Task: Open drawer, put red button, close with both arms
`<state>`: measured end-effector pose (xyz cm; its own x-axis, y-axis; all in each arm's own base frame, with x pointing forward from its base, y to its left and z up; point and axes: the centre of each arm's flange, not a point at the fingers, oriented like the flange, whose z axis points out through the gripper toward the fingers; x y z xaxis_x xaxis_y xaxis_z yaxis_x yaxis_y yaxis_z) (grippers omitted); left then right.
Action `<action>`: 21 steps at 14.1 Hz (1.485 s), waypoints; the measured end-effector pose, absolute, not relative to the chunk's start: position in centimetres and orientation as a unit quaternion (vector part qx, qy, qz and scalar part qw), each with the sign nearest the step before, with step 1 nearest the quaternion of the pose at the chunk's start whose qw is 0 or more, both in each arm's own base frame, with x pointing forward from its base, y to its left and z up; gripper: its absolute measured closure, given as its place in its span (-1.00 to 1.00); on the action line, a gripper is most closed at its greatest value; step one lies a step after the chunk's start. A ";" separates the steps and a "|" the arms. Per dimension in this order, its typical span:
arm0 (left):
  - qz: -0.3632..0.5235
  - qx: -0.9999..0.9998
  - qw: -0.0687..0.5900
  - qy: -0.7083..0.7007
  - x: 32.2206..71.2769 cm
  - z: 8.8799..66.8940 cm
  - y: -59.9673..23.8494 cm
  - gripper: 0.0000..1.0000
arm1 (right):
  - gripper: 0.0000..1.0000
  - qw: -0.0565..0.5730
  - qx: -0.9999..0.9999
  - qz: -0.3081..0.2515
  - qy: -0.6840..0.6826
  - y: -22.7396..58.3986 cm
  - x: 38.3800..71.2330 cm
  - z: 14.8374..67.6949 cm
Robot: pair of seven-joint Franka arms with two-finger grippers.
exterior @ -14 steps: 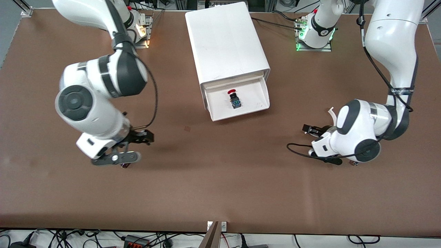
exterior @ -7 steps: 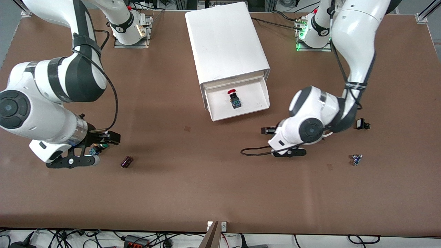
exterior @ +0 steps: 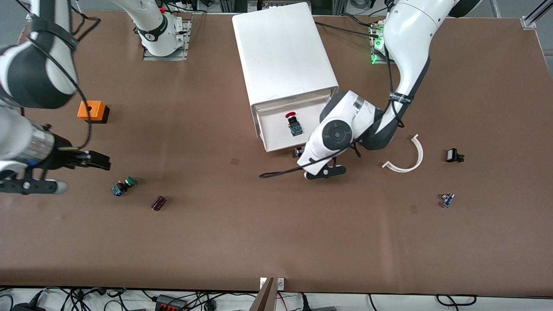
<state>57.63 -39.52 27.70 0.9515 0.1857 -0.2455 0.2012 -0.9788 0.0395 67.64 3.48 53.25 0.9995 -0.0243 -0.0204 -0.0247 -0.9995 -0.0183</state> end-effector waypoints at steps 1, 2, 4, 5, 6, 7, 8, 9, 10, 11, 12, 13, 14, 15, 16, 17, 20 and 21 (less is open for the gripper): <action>-0.125 0.987 0.033 0.093 56.9 27.9 -40.2 -1.00 | -1.00 0.014 -1.000 0.005 0.009 1.9 67.2 54.2; -0.129 0.987 0.032 0.087 56.0 27.9 -40.7 -1.00 | -1.00 0.015 -1.000 -0.001 0.006 0.4 66.8 55.0; -0.138 0.987 0.026 0.075 53.9 28.0 -41.4 -1.00 | -1.00 0.019 -1.000 -0.011 0.005 -1.7 66.0 56.5; -0.141 0.987 0.023 0.069 52.8 28.3 -41.7 -1.00 | -1.00 0.023 -1.000 -0.014 0.005 -2.2 65.7 57.0; -0.144 0.987 0.020 0.067 51.7 28.6 -42.0 -1.00 | -1.00 0.024 -1.000 -0.016 0.006 -2.5 65.4 57.3; -0.147 0.987 0.018 0.068 50.7 28.9 -42.4 -1.00 | -1.00 0.019 -1.000 -0.015 0.005 -2.8 65.1 57.4; -0.151 0.986 0.016 0.072 49.7 29.0 -42.9 -1.00 | -1.00 0.011 -1.000 -0.010 0.004 -3.0 64.7 57.3; -0.154 0.985 0.014 0.074 48.8 29.1 -43.4 -1.00 | -1.00 0.005 -1.000 -0.004 0.002 -3.0 64.2 57.0; -0.157 0.985 0.012 0.074 48.2 29.1 -43.7 -1.00 | -1.00 0.003 -1.000 0.001 0.001 -2.9 63.7 56.8; -0.159 0.984 0.011 0.074 47.8 29.0 -43.9 -1.00 | -1.00 0.002 -1.000 0.004 0.000 -2.9 63.3 56.8; -0.161 0.984 0.010 0.075 47.5 28.9 -44.0 -1.00 | -1.00 0.003 -1.000 0.006 0.000 -2.8 63.0 56.7; -0.161 0.984 0.010 0.076 47.5 28.8 -44.0 -1.00 | -1.00 0.003 -1.000 0.009 0.000 -2.8 62.6 56.6; -0.161 0.984 0.010 0.076 47.5 28.8 -44.0 -1.00 | -1.00 0.004 -1.000 0.013 0.000 -2.8 62.2 56.3; -0.161 0.984 0.009 0.076 47.5 28.7 -44.0 -1.00 | -1.00 0.004 -1.000 0.015 0.000 -2.9 61.7 56.0; -0.161 0.984 0.009 0.076 47.5 28.7 -44.0 -1.00 | -1.00 0.004 -1.000 0.017 0.001 -2.9 61.1 55.8; -0.161 0.984 0.009 0.076 47.5 28.7 -44.0 -1.00 | -1.00 0.005 -1.000 0.018 0.001 -2.9 60.6 55.6; -0.162 0.984 0.009 0.077 47.4 28.7 -43.9 -1.00 | -1.00 0.006 -1.000 0.021 0.001 -2.9 59.4 55.6; -0.162 0.984 0.008 0.077 47.4 28.7 -43.9 -1.00 | -1.00 0.006 -1.000 0.023 0.000 -2.8 58.9 55.6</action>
<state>47.43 -43.93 28.67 0.9357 0.1480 -0.3203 0.1534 -0.9881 -0.0083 58.92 -2.84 55.60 0.9990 -0.0002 -0.0458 -0.0008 -0.9999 -0.0129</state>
